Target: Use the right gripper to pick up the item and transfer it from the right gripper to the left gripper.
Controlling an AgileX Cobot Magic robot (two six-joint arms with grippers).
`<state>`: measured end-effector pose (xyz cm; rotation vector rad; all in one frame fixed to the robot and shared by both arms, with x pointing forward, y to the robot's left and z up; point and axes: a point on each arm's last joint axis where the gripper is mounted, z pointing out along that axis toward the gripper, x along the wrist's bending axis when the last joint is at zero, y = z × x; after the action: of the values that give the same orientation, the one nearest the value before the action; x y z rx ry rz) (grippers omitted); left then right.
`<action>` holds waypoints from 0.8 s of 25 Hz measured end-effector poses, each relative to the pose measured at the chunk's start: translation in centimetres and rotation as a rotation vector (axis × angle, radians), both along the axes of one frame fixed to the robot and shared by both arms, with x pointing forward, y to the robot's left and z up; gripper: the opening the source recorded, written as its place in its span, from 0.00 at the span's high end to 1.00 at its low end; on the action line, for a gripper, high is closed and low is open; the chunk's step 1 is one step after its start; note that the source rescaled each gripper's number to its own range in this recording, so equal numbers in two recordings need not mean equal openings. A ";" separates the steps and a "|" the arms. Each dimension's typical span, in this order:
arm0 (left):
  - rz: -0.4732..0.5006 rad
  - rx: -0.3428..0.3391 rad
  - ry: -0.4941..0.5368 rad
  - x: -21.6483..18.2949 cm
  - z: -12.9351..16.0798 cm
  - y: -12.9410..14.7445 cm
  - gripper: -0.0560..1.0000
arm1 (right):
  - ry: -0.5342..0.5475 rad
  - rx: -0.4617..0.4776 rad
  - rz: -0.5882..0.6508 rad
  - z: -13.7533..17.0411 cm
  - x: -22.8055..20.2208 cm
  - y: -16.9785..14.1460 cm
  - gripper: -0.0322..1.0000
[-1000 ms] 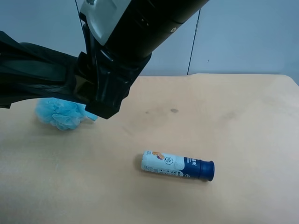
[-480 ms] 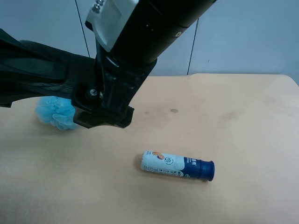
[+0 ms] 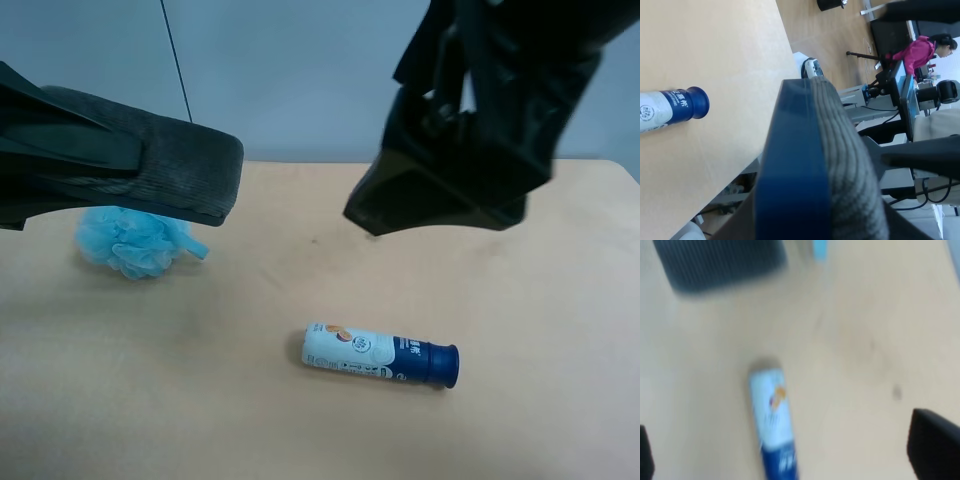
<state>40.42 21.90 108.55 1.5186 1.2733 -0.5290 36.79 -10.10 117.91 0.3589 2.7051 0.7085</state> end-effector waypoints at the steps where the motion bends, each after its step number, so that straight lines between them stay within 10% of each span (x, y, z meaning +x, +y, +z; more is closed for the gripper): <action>1: 0.000 0.000 0.000 0.0 0.0 0.0 0.93 | 0.003 0.017 -0.032 0.4 -0.3 -0.6 0.00; 8: 0.000 0.000 0.000 0.0 0.0 0.0 0.93 | 0.061 0.142 -0.195 -0.1 -3.6 -6.2 0.00; 20: 0.000 0.000 0.000 0.0 0.0 0.0 0.93 | 0.129 0.144 -0.291 -9.4 -8.9 -14.8 0.00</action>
<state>40.42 21.90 108.55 1.5186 1.2733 -0.5290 27.90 -24.93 108.50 0.8406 2.6441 0.8179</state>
